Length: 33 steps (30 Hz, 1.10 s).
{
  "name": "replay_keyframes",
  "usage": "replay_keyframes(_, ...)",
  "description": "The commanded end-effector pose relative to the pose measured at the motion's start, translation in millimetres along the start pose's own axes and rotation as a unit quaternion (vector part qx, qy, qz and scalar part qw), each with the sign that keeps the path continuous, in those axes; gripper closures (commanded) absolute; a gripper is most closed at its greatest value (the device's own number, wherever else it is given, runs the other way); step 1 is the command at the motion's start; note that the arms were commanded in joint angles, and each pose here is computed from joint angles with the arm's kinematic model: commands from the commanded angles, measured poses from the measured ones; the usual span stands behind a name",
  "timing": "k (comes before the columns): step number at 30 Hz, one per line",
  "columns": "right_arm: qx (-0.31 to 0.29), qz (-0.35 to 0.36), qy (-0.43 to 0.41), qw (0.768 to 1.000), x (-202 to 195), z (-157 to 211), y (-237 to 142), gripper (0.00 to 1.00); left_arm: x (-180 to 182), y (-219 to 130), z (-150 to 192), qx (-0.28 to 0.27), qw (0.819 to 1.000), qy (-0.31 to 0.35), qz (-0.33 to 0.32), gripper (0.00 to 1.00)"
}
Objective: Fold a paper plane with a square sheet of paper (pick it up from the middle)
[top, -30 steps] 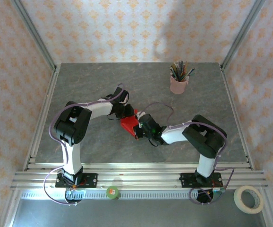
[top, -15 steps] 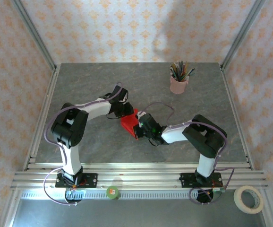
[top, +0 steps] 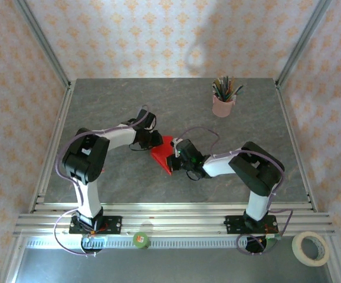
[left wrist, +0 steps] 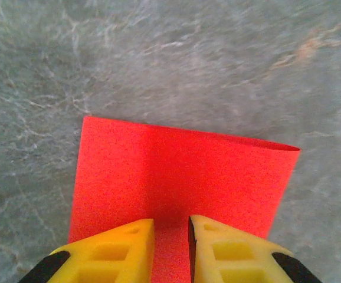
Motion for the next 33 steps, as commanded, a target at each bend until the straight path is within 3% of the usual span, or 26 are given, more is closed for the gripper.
replay_keyframes(1,0.009,-0.003,0.014,1.000,3.9,-3.8,-3.9,0.99,-0.3,7.4,-4.6,0.007,1.000,0.010,-0.007,0.75)
replay_keyframes(17,-0.017,0.001,0.025,1.000,11.7,-23.2,-13.5,0.99,14.3,11.5,7.4,0.029,0.999,0.011,-0.041,0.76)
replay_keyframes(33,0.001,0.031,0.037,0.999,-2.7,-13.1,-4.4,0.99,13.6,10.8,9.1,0.029,0.999,0.010,-0.040,0.76)
Point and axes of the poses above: each hand's point on the last joint's axis, 136 mm out from that joint toward the fingers, its own y axis out along the fingers, its own x axis along the line the jaws close on, z = x × y, the point moved 3 cm from there along -y, back along the fingers, and after that the axes turned 13 degrees about y, right-handed, at the moved point
